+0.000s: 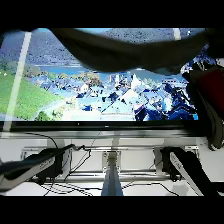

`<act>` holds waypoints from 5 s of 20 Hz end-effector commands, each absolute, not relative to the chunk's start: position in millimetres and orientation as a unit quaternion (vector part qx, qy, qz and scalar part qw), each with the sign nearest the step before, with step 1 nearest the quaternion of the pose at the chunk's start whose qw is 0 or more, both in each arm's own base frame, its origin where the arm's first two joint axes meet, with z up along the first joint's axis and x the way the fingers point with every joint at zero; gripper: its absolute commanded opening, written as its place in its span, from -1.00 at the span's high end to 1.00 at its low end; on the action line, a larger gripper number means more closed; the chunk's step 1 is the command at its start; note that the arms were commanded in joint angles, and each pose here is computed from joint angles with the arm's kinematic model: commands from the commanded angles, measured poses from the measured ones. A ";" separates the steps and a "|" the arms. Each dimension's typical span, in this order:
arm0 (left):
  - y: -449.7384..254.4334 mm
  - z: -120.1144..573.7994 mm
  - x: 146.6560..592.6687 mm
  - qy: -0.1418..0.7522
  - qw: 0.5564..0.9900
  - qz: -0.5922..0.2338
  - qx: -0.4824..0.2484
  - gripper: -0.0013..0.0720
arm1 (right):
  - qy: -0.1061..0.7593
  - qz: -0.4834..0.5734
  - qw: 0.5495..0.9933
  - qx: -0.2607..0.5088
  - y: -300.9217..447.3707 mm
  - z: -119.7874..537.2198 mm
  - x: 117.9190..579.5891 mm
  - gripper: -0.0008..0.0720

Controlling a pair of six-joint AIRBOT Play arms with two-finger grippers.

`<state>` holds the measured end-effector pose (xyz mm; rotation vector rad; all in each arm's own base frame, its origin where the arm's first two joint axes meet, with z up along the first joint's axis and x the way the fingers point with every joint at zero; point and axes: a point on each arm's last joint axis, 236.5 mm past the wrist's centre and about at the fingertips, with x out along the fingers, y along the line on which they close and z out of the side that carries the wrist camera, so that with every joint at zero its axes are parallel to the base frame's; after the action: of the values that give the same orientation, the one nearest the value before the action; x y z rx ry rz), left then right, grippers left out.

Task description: Fold the clothes and pants, and hang the long-sleeved shirts on hangers.

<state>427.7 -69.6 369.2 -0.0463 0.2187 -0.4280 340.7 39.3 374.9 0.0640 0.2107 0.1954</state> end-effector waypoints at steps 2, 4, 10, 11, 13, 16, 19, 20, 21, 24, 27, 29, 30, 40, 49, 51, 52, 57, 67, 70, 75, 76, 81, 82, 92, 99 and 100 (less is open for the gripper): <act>-16.2 531.3 290.3 -0.137 0.986 -0.059 0.069 0.91 | -0.057 0.133 0.989 0.029 58.6 508.4 265.8 0.94; -10.9 551.4 246.0 -0.171 0.979 -0.018 0.109 0.91 | -0.092 0.147 0.984 0.027 66.8 533.6 231.9 0.94; -12.0 526.3 237.5 -0.118 0.991 -0.023 0.057 0.91 | -0.080 0.157 0.984 0.018 72.4 530.5 222.1 0.94; -9.1 503.0 259.5 -0.075 0.996 -0.031 0.036 0.91 | -0.053 0.150 0.987 0.016 68.6 517.6 241.9 0.94; -5.3 441.8 312.8 0.030 0.998 -0.056 0.004 0.91 | 0.039 0.152 0.987 0.018 66.7 470.2 295.2 0.94; -11.4 318.8 395.2 0.207 0.970 -0.112 -0.065 0.91 | 0.225 0.170 0.959 0.033 68.6 360.2 374.4 0.94; -18.7 194.6 460.8 0.343 0.924 -0.136 -0.098 0.91 | 0.368 0.175 0.911 0.057 66.5 251.3 434.9 0.94; -19.9 155.0 478.6 0.377 0.910 -0.140 -0.105 0.91 | 0.404 0.173 0.896 0.067 65.0 214.7 453.9 0.94; -20.7 121.3 493.0 0.401 0.898 -0.140 -0.113 0.91 | 0.431 0.169 0.883 0.076 63.5 182.3 470.2 0.94; -20.4 33.0 526.4 0.447 0.875 -0.124 -0.136 0.91 | 0.485 0.152 0.855 0.102 57.8 90.4 513.2 0.94; -14.4 -2.2 550.3 0.438 0.881 -0.100 -0.144 0.91 | 0.493 0.130 0.852 0.119 50.7 31.8 546.5 0.94; -9.4 -3.2 559.8 0.423 0.890 -0.089 -0.143 0.91 | 0.495 0.121 0.852 0.123 47.7 10.1 556.6 0.94; -8.9 -2.7 560.3 0.422 0.891 -0.088 -0.143 0.91 | 0.500 0.121 0.848 0.124 47.6 4.2 556.1 0.94; 9.8 -63.3 434.1 0.662 0.739 -0.124 -0.014 0.85 | 0.703 0.159 0.689 0.078 47.4 -26.4 436.0 0.74; 35.5 -7.1 424.9 0.634 0.767 -0.084 -0.044 -0.32 | 0.697 0.090 0.710 0.043 -10.2 -12.6 418.8 -0.07; 45.3 23.0 413.2 0.605 0.790 -0.073 -0.073 -0.32 | 0.701 0.090 0.705 0.060 -22.3 -6.5 382.7 -0.07; 47.4 28.6 401.7 0.597 0.794 -0.070 -0.091 -0.32 | 0.707 0.098 0.697 0.070 -23.9 -9.7 356.0 -0.07; 52.4 7.1 309.4 0.599 0.786 -0.039 -0.144 -0.32 | 0.722 0.127 0.653 0.189 19.8 -56.7 230.1 -0.06; 34.3 -73.5 214.1 0.628 0.732 0.023 -0.265 -0.32 | 0.676 0.119 0.609 0.397 99.3 -101.0 194.9 -0.07; 24.7 -80.6 218.1 0.621 0.727 0.017 -0.294 -0.32 | 0.659 0.128 0.615 0.414 104.3 -95.0 204.9 -0.01; 14.3 -82.5 232.2 0.606 0.725 -0.001 -0.327 -0.32 | 0.627 0.124 0.653 0.406 96.8 -98.3 224.6 0.94; 14.6 -85.5 232.0 0.609 0.721 0.000 -0.329 -0.32 | 0.625 0.122 0.655 0.405 95.8 -98.9 225.8 0.94; 16.3 -103.5 232.4 0.622 0.714 -0.010 -0.322 -0.32 | 0.621 0.116 0.661 0.404 92.8 -100.9 228.8 0.94; 18.0 -106.9 236.3 0.618 0.715 -0.005 -0.328 -0.32 | 0.620 0.113 0.664 0.403 91.6 -101.6 230.1 0.94; -2.9 -119.7 257.3 0.614 0.723 -0.053 -0.312 0.91 | 0.597 0.157 0.690 0.377 93.2 -85.6 245.2 0.94; -16.6 10.7 380.6 0.444 0.814 -0.152 -0.341 0.92 | 0.471 0.233 0.756 0.391 105.9 19.4 338.3 0.94; -11.1 26.9 400.6 0.420 0.836 -0.143 -0.322 0.92 | 0.448 0.216 0.780 0.380 103.4 29.7 359.3 0.94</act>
<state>350.4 -11.6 -29.0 -0.7000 1.0696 -0.2751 312.4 102.7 -12.0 0.8372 1.1262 0.4788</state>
